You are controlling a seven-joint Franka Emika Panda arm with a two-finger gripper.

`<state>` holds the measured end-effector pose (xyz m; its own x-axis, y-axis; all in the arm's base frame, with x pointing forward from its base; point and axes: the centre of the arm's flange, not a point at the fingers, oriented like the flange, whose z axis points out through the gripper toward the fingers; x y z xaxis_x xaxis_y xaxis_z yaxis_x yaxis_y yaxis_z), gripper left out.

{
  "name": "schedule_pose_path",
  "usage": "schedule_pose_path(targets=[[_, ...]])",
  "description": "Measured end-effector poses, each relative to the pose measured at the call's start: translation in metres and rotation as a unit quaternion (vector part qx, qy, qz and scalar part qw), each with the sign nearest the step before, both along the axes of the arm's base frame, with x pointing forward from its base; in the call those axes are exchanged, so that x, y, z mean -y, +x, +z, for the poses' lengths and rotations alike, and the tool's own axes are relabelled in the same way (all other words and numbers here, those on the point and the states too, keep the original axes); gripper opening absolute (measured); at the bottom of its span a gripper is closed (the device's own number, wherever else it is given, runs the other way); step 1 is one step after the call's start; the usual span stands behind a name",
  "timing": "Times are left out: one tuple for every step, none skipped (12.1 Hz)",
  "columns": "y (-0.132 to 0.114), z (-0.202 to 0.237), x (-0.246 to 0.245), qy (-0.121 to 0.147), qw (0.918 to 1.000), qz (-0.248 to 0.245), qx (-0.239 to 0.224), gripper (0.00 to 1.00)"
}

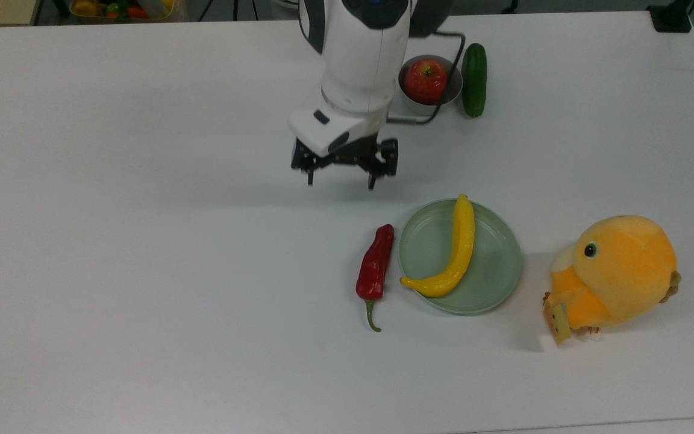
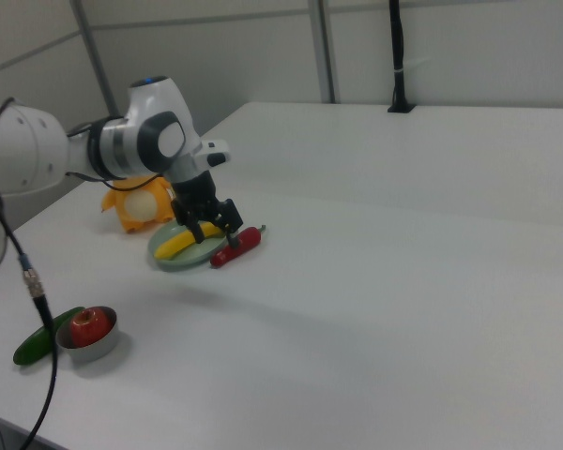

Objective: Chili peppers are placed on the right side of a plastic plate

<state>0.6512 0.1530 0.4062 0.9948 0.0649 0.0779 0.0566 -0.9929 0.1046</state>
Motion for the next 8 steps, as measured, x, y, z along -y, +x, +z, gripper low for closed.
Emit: schedule_pose_path(targets=[[-0.019,0.013,0.005,-0.008,0.9997,0.006,-0.021,1.00],[-0.038,0.026,0.010,-0.012,0.9994,0.008,-0.033,1.00],[-0.054,0.034,0.014,-0.013,0.9993,0.008,-0.035,1.00],[-0.068,0.042,0.019,-0.013,0.9993,0.006,-0.034,1.00],[-0.077,0.050,0.025,-0.009,0.9995,-0.003,-0.031,1.00],[-0.084,0.061,0.032,-0.005,0.9995,-0.021,-0.023,1.00],[-0.088,0.071,0.039,-0.002,0.9991,-0.041,-0.014,1.00],[-0.090,0.079,0.045,0.002,0.9984,-0.056,-0.006,1.00]])
